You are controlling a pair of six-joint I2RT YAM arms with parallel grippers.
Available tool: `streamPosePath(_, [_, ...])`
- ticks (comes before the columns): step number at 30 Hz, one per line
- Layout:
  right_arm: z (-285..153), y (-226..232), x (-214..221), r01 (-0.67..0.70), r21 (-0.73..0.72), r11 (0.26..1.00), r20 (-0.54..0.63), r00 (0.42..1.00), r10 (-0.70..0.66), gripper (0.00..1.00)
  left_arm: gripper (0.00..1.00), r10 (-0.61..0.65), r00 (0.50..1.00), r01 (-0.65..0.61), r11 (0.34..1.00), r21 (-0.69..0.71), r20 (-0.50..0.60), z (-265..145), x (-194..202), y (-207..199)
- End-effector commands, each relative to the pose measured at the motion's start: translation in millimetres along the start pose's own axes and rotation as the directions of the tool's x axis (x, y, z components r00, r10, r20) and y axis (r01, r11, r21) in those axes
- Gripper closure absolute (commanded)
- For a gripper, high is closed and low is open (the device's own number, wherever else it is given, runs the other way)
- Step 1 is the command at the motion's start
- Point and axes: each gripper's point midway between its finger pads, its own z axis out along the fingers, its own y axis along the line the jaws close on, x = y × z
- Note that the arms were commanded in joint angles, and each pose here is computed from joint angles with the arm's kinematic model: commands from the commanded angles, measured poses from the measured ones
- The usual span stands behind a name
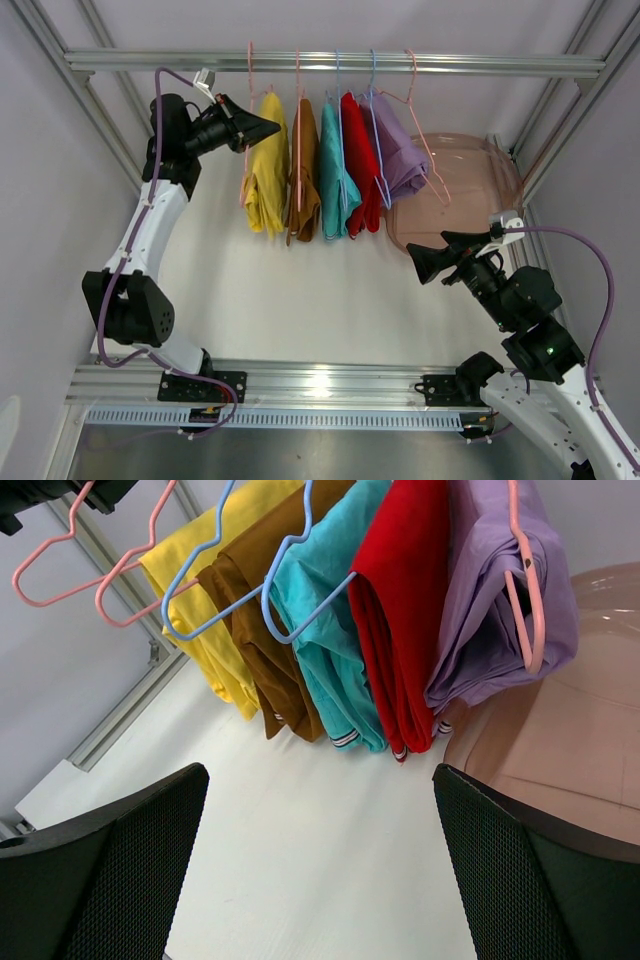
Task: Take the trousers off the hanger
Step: Pick up the hanger from the clothesline.
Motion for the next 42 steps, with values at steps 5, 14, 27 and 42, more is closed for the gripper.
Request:
streamPosePath(5, [3.8, 0.4, -2.3, -0.004, -0.004, 1.000, 0.019, 1.000, 0.004, 0.01, 1.00, 0.423, 0.864, -0.472, 0.869, 0.147, 0.273, -30.8, -52.6, -133.7])
streamPosePath(14, [4.0, 0.8, -3.4, -0.004, -0.006, 1.000, 0.023, 1.000, 0.005, 0.01, 0.99, 0.432, 0.860, -0.470, 0.878, 0.094, 0.272, -21.7, -71.0, -122.6])
streamPosePath(27, [8.3, -2.3, 0.8, 0.002, 0.007, 1.000, 0.008, 1.000, -0.002, 0.00, 1.00, 0.472, 0.838, -0.497, 0.867, 0.026, 0.272, -44.8, -50.6, -118.7])
streamPosePath(42, [34.6, 20.6, -3.9, -0.004, -0.085, 0.996, -0.046, 0.999, 0.001, 0.00, 0.99, 0.479, 0.806, -0.380, 0.869, -0.317, 0.347, -122.7, 7.7, -62.9])
